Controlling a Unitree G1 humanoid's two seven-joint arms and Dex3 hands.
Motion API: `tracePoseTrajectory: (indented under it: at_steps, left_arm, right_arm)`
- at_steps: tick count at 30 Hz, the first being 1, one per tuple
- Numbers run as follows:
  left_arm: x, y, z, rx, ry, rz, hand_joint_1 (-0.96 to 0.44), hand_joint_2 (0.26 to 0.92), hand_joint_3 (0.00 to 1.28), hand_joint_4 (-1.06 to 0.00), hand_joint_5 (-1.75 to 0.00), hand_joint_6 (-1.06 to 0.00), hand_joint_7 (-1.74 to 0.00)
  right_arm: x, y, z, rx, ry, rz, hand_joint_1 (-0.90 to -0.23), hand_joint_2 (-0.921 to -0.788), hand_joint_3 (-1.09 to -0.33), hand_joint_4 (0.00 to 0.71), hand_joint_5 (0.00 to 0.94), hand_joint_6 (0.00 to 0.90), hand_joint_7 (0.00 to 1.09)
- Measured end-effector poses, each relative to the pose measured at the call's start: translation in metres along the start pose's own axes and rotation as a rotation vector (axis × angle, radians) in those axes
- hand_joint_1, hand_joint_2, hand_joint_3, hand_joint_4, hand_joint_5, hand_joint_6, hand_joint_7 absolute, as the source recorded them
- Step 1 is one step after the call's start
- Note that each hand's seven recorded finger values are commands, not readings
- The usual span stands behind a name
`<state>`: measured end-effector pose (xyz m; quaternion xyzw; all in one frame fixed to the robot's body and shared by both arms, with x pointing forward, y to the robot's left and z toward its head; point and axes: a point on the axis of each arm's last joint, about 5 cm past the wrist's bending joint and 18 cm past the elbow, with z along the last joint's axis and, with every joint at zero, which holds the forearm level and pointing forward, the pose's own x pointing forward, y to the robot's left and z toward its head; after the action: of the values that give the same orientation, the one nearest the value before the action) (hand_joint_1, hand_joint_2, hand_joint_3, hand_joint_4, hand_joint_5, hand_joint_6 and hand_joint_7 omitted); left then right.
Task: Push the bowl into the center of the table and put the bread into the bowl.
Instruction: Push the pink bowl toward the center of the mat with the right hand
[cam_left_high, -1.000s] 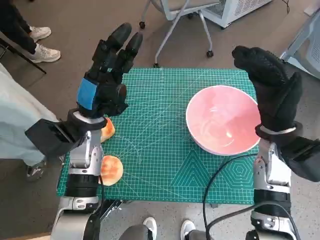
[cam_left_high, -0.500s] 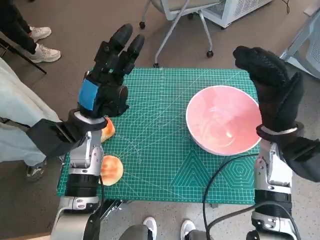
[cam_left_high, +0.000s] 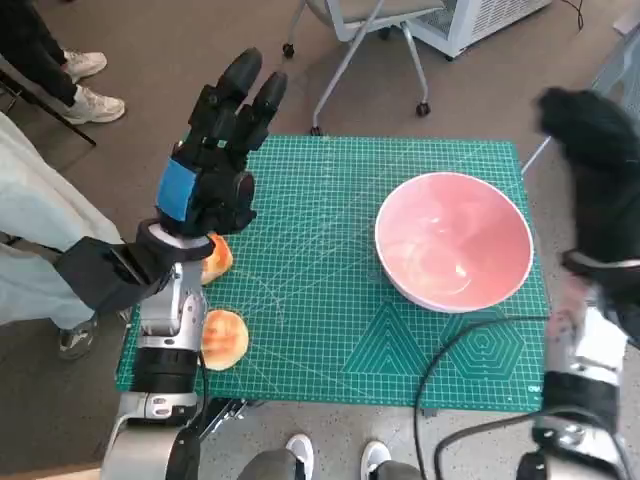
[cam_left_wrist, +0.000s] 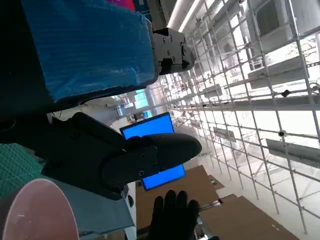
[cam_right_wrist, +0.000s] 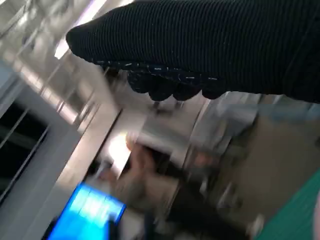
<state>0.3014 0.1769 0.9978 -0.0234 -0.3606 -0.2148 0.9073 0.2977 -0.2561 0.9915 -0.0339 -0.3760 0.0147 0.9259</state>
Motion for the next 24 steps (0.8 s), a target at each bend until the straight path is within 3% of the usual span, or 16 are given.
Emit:
tracePoseTrajectory:
  at_steps: [6,10,15,24]
  left_arm:
    - [0.0,0.0,-0.001,-0.003,0.001,-0.002,-0.74,0.921,0.67,-0.07,0.0,0.0,-0.18]
    - [-0.001,0.0,-0.002,-0.002,0.002,-0.001,-0.74,0.921,0.67,-0.05,0.0,0.0,-0.14]
    - [-0.002,0.0,-0.002,-0.001,0.002,-0.001,-0.74,0.921,0.67,-0.05,0.0,0.0,-0.13]
    - [-0.002,0.001,-0.002,-0.009,-0.005,-0.001,-0.73,0.921,0.68,-0.05,0.0,0.0,-0.09]
  right_arm:
    - [-0.0053,-0.015,-0.012,0.001,0.1,-0.122,-0.643,-0.921,-0.703,0.121,0.0,0.106,0.28]
    - [-0.0121,-0.022,-0.022,0.022,0.193,-0.204,-0.599,-0.921,-0.757,0.101,0.0,0.104,0.27]
    - [-0.0242,-0.026,-0.033,0.079,0.336,-0.284,-0.557,-0.921,-0.828,0.069,0.0,0.11,0.25]
    - [-0.0426,-0.017,-0.049,0.21,0.509,-0.377,-0.627,-0.921,-0.867,0.06,0.007,0.151,0.19]
